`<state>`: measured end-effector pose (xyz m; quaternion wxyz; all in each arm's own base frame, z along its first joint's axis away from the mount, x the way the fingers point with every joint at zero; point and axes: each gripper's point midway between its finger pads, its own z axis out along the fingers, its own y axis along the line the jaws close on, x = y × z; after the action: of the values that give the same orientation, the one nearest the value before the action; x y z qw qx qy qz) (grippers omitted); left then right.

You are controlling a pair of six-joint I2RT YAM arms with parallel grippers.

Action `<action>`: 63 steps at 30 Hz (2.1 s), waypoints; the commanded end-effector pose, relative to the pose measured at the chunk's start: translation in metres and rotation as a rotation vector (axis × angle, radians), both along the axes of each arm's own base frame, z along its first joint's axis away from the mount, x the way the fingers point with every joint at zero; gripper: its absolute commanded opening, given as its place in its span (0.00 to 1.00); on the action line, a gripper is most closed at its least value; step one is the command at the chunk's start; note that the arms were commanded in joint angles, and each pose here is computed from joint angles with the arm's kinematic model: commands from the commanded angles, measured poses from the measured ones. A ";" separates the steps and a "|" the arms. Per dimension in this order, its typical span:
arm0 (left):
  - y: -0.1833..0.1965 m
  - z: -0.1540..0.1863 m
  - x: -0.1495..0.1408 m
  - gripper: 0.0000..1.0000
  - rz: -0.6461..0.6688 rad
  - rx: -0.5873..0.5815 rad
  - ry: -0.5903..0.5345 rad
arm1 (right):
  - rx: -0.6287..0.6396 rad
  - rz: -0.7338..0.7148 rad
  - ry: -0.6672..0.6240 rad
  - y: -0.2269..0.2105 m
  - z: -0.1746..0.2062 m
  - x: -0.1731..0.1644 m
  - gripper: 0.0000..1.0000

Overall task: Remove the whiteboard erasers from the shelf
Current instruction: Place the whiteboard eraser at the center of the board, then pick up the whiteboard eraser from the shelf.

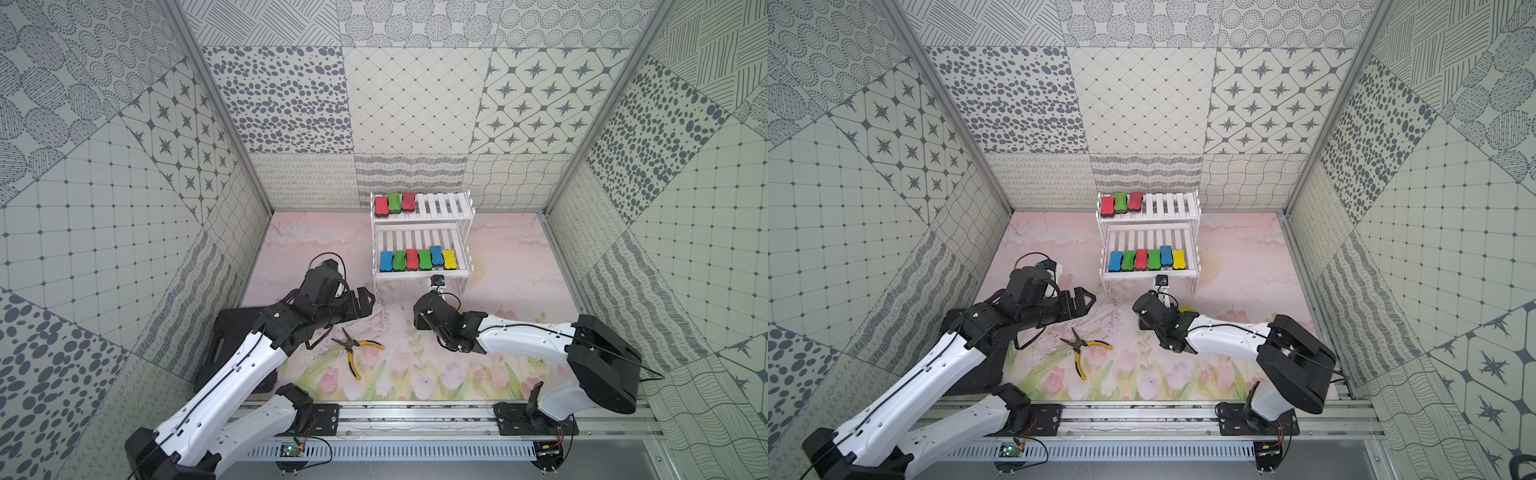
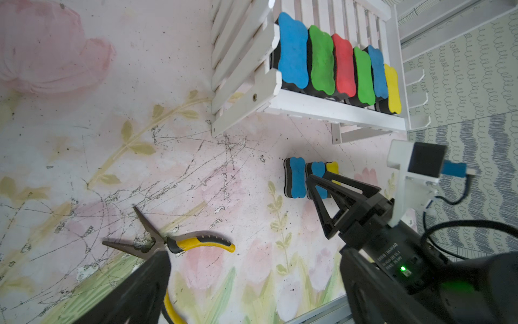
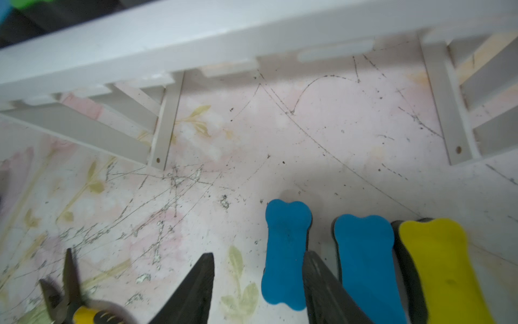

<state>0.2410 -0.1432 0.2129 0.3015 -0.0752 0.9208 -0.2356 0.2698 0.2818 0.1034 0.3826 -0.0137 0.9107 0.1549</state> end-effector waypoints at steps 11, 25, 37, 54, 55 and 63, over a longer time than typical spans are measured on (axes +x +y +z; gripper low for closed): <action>-0.002 -0.004 -0.001 0.99 -0.022 0.010 0.015 | 0.078 0.169 -0.283 0.021 0.200 0.035 0.56; 0.001 -0.007 -0.002 0.99 -0.019 0.021 0.021 | -0.018 0.060 -0.329 0.037 0.256 0.180 0.56; 0.000 -0.005 -0.001 0.99 -0.021 0.015 0.018 | -0.042 0.039 -0.273 0.031 0.240 0.207 0.52; -0.003 -0.004 0.002 0.99 -0.020 0.001 0.020 | -0.085 0.018 -0.183 0.000 0.211 0.210 0.49; -0.004 -0.004 0.002 0.99 -0.022 0.000 0.021 | -0.089 0.016 -0.182 -0.003 0.212 0.209 0.50; -0.008 -0.005 0.005 0.99 -0.028 -0.014 0.028 | -0.096 0.069 -0.249 -0.002 0.240 0.203 0.58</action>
<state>0.2430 -0.1463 0.2043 0.2841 -0.0741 0.9269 -0.2339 0.4810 0.2807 0.3253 0.4744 -0.0624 0.8695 0.1223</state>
